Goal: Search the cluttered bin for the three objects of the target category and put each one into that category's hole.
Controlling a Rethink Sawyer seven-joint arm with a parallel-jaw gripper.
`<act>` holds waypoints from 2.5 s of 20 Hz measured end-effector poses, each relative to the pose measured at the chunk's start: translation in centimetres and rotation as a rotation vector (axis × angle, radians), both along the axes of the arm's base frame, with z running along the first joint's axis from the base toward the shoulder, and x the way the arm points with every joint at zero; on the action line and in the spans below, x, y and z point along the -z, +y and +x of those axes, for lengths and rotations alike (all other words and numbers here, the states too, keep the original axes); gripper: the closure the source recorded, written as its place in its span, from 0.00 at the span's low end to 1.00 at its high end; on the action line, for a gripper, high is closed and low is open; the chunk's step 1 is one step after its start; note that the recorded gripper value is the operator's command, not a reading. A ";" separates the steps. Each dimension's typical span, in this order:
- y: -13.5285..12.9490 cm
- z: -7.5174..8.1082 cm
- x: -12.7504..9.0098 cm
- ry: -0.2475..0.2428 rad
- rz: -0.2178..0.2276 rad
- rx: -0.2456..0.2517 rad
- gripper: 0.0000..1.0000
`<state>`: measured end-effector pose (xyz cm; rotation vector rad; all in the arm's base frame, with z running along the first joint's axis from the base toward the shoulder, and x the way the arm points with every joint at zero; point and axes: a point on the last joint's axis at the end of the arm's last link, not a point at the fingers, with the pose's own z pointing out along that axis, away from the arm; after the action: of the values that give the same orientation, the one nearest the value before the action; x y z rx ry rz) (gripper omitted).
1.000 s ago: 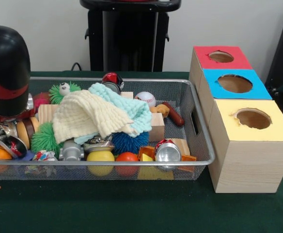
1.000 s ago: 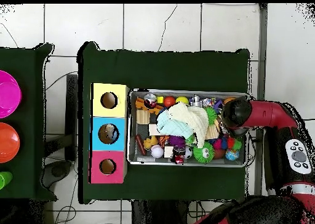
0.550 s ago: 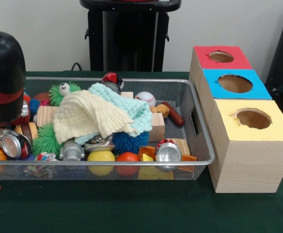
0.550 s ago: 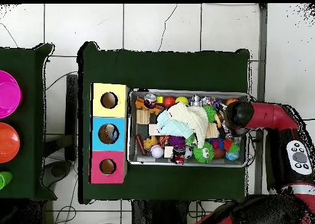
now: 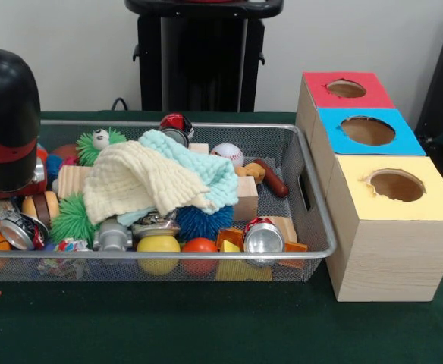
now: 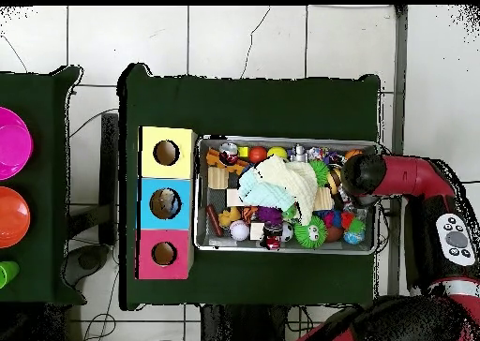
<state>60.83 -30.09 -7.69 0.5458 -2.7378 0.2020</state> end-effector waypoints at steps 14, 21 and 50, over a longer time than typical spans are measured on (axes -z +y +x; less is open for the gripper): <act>-0.2 0.2 0.0 0.015 0.010 0.027 1.00; -0.6 0.2 -0.1 0.008 0.035 0.063 1.00; -1.1 0.4 -0.1 0.014 0.050 0.071 0.00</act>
<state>61.22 -31.19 -7.55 0.4600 -2.7503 0.1116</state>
